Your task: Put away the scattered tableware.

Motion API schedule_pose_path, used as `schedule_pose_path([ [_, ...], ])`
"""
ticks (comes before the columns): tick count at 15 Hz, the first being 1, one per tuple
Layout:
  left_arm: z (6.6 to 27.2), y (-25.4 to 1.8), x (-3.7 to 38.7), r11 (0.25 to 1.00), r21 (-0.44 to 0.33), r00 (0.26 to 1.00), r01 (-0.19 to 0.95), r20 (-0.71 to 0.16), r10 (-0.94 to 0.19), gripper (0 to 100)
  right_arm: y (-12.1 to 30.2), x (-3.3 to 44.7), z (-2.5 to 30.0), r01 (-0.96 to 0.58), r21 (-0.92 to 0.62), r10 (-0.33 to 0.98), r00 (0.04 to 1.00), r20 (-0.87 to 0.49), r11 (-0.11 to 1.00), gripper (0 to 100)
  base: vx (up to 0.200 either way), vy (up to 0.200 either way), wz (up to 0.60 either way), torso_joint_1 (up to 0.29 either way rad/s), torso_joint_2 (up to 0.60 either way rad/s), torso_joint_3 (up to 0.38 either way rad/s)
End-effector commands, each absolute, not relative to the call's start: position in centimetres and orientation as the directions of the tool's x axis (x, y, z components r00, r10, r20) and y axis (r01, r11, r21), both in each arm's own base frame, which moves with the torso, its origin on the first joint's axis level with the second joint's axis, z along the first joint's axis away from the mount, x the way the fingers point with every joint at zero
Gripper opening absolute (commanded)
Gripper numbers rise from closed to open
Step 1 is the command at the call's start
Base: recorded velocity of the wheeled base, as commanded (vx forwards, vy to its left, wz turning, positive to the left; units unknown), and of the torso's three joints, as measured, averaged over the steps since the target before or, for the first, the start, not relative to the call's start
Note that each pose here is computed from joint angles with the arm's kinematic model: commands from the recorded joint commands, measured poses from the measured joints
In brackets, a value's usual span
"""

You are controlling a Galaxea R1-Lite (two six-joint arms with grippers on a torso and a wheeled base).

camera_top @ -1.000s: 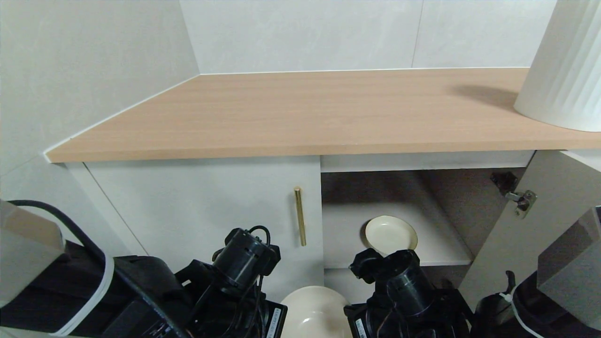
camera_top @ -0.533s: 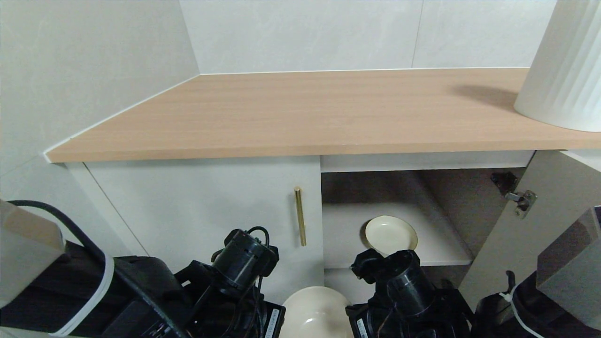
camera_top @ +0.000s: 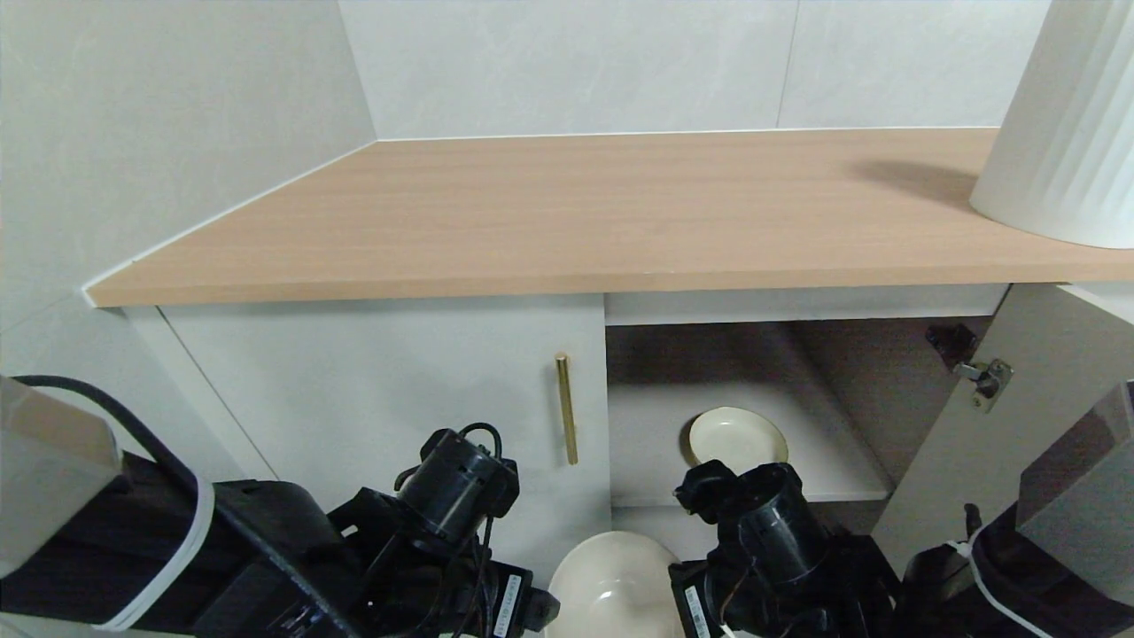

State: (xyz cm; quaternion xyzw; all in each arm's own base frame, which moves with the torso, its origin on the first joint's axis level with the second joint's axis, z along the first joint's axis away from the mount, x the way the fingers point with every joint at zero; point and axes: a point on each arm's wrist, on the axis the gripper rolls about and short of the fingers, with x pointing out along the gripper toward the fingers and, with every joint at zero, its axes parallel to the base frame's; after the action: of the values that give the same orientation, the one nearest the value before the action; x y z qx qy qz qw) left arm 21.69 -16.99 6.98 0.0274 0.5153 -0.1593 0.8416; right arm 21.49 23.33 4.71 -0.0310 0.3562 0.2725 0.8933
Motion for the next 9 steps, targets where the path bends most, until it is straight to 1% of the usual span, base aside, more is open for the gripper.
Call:
schedule_pose_path([
  [1, 7.1, -17.0, 21.7, 0.947, -0.122, 0.423, 0.297, -0.872, -0.245, 100, 22.1, 22.4, 5.6, -0.473, 0.141, 0.445, 0.628, -0.638, 0.870, 0, 0.000, 0.000, 0.00, 0.000, 0.00, 0.000],
  [5, 7.8, -16.9, 21.5, 0.945, -0.129, 0.439, 0.299, -0.861, -0.256, 100, 17.9, 26.2, 6.6, -0.312, 0.158, 0.341, 0.716, -0.609, 0.937, 0, 0.000, 0.000, 0.00, 0.000, 0.00, 0.000],
  [9, 8.4, -16.7, 21.4, 0.947, -0.132, 0.457, 0.294, -0.850, -0.261, 100, 14.5, 29.6, 7.2, -0.175, 0.184, 0.250, 0.778, -0.576, 0.967, 0, 0.000, 0.000, 0.00, 0.000, 0.00, 0.000],
])
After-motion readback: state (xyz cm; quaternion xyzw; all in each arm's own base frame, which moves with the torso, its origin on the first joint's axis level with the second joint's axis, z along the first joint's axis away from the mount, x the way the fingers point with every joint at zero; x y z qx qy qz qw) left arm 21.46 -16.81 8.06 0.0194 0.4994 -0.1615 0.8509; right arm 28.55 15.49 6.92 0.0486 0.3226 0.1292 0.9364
